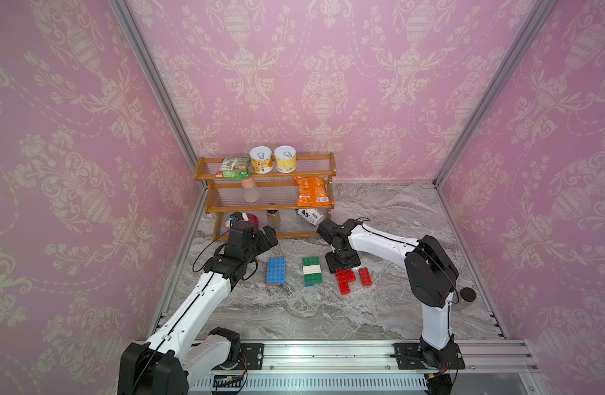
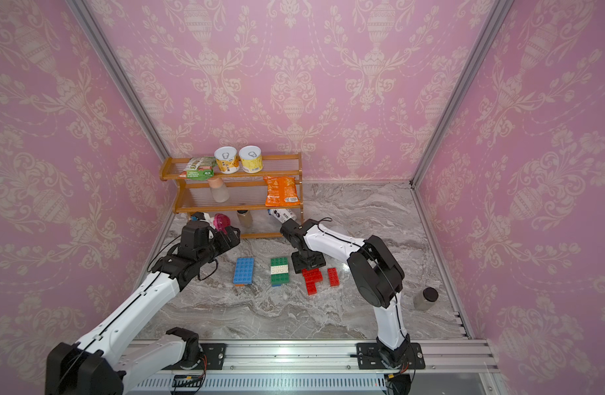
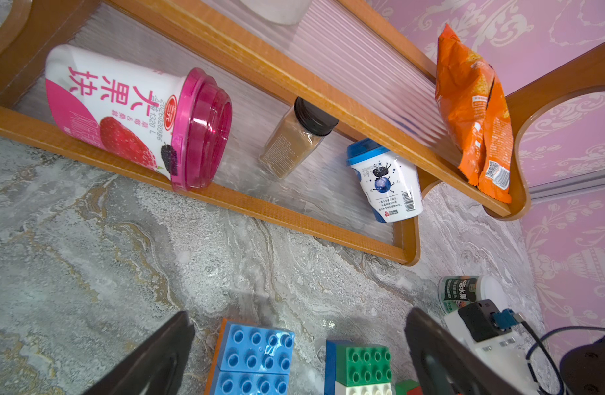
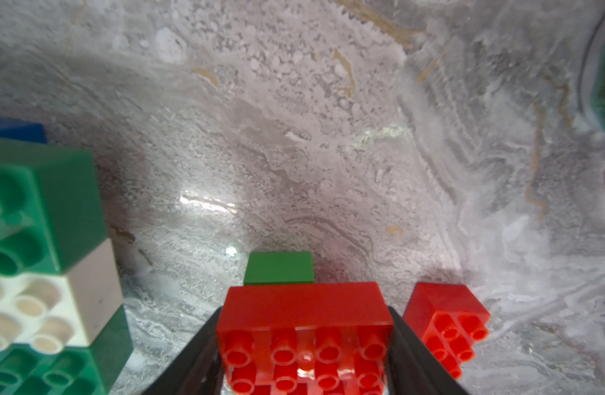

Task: Assemble a rectangle with lego
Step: Assemble the lego brick with the lego brick.

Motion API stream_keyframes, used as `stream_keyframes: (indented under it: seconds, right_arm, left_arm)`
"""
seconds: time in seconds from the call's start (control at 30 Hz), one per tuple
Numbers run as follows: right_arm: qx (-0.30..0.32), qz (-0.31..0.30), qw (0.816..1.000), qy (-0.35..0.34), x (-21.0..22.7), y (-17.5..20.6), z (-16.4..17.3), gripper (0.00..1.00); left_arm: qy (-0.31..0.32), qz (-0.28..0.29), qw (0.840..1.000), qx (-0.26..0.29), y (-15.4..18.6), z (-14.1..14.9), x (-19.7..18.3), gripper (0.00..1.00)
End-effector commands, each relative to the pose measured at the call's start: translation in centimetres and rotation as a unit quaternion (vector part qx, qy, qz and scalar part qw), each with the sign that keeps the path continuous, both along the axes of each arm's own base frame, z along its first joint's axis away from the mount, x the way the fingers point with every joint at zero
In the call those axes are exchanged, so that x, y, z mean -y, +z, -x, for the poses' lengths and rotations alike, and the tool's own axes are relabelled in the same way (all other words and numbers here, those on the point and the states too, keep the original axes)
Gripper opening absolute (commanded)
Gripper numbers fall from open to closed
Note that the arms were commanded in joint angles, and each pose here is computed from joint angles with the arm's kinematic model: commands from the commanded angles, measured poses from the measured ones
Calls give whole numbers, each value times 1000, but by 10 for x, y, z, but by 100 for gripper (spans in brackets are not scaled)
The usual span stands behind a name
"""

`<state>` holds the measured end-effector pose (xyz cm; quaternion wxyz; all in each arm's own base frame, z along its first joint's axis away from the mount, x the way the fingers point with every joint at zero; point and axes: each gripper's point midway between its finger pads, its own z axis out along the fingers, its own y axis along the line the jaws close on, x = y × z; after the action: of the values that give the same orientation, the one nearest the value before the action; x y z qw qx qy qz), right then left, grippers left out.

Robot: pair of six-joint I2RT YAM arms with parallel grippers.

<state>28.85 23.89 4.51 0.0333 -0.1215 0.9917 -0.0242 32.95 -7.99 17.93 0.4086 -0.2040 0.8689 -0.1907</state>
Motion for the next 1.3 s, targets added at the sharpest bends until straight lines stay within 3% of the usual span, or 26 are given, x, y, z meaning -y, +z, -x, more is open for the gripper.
stream_keyframes:
  seconds: [0.0, 0.53, 1.27]
  right_arm:
    - [-15, 26, 999, -13, 8, -14, 7, 36]
    - [5, 22, 1000, -5, 12, 13, -1, 35]
    - [-37, 55, 998, -21, 29, -31, 14, 33]
  left_arm:
    - [2, -14, 1000, 8, 7, 2, -3, 99]
    - [2, -11, 1000, 9, 7, 2, -2, 99]
    - [2, -8, 1000, 7, 6, 0, -1, 99]
